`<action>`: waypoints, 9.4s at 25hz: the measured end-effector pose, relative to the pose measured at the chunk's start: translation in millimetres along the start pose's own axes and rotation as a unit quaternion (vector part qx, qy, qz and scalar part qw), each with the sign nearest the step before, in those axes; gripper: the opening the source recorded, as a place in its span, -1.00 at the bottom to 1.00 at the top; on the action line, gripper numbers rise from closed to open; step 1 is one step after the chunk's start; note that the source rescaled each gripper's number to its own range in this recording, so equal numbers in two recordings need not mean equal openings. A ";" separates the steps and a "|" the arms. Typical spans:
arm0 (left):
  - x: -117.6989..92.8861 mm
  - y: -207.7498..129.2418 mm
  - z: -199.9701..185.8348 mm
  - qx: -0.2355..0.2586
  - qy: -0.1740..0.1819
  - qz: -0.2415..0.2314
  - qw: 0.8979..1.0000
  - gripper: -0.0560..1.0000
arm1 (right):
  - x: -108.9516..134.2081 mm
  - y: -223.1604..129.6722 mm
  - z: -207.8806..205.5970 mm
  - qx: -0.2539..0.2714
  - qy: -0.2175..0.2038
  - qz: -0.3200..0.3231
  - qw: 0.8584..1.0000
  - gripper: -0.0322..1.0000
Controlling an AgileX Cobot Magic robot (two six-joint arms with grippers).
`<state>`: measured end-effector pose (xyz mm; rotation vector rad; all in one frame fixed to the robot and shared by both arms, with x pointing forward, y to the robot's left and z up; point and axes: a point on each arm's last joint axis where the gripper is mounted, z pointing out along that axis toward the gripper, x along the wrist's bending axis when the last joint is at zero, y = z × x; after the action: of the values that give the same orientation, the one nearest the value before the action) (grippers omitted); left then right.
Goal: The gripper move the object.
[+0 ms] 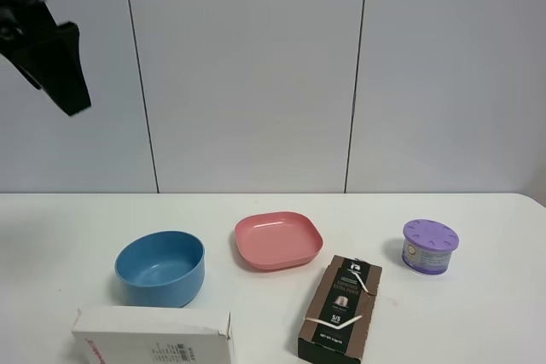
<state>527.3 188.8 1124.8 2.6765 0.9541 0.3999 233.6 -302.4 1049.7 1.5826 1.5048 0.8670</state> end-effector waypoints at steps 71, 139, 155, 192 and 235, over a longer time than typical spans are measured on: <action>-110.7 -27.7 213.0 0.033 -0.118 0.258 0.958 0.13 | 0.0 0.0 0.0 0.000 0.000 0.000 1.000 1.00; 28.0 182.0 258.6 -0.185 0.036 0.368 0.910 -0.89 | 0.0 0.0 0.0 0.000 0.000 0.000 1.000 1.00; 26.1 169.2 308.4 -0.171 0.035 0.400 0.900 -0.89 | 0.0 0.0 0.0 0.000 0.000 0.000 1.000 1.00; 60.0 158.5 62.2 -0.116 0.097 0.009 0.988 0.35 | 0.0 0.0 0.0 0.000 0.000 0.000 1.000 1.00; -157.3 -261.9 -53.8 -0.267 0.171 -0.408 0.856 0.60 | 0.0 0.0 0.0 0.000 0.000 0.000 1.000 1.00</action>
<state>241.9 291.1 1059.0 1.5369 1.6626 0.7939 233.6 -302.4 1049.7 1.5826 1.5048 0.8670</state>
